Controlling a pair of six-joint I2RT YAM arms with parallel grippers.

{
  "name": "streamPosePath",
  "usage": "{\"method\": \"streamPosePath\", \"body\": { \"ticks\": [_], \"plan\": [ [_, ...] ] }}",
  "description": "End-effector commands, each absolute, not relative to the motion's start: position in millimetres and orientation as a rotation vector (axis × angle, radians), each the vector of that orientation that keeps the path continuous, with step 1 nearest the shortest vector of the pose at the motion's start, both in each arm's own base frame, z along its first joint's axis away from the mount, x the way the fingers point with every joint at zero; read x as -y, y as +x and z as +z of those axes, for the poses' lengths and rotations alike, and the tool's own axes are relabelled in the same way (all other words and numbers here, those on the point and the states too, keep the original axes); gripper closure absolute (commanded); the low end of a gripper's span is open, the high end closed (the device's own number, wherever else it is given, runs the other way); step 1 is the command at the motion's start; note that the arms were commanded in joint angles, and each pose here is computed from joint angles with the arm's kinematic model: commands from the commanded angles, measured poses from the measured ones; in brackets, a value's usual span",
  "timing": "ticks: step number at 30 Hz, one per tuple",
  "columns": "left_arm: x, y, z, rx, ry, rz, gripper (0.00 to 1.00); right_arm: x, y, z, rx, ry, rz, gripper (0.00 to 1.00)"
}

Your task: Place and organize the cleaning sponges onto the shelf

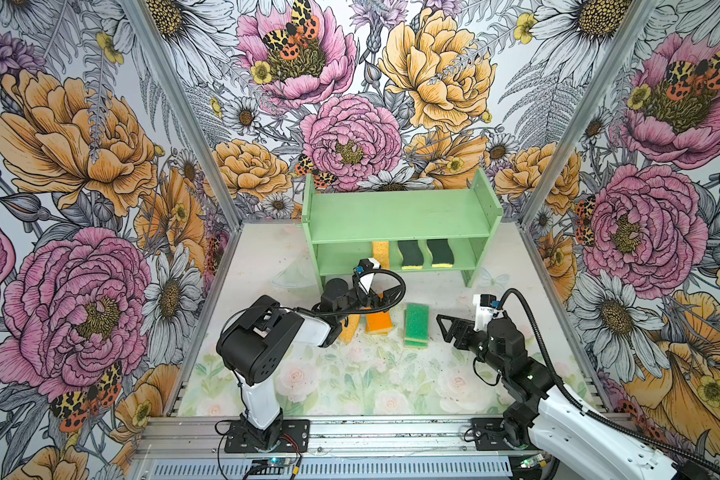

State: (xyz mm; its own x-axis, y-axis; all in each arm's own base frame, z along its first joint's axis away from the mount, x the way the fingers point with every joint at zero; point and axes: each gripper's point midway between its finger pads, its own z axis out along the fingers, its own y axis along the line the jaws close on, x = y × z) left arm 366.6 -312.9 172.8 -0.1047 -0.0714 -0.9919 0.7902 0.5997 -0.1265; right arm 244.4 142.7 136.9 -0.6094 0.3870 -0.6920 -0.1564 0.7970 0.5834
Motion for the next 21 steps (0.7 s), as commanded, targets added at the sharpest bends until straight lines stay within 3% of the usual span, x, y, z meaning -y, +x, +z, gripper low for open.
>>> {"method": "streamPosePath", "body": {
  "ticks": [1,11,21],
  "plan": [
    [310.9,377.1,169.0,-1.513,0.604,-0.813,0.01,-138.2,246.5,141.0,-2.072,0.185,0.758,0.17],
    [308.6,380.0,170.4,-1.503,0.587,-0.830,0.01,-138.1,246.8,141.5,-2.073,0.186,0.756,0.17],
    [301.7,352.1,186.2,-1.464,0.580,-0.826,0.01,-137.9,247.5,141.1,-2.077,0.188,0.751,0.17]
  ]
}}
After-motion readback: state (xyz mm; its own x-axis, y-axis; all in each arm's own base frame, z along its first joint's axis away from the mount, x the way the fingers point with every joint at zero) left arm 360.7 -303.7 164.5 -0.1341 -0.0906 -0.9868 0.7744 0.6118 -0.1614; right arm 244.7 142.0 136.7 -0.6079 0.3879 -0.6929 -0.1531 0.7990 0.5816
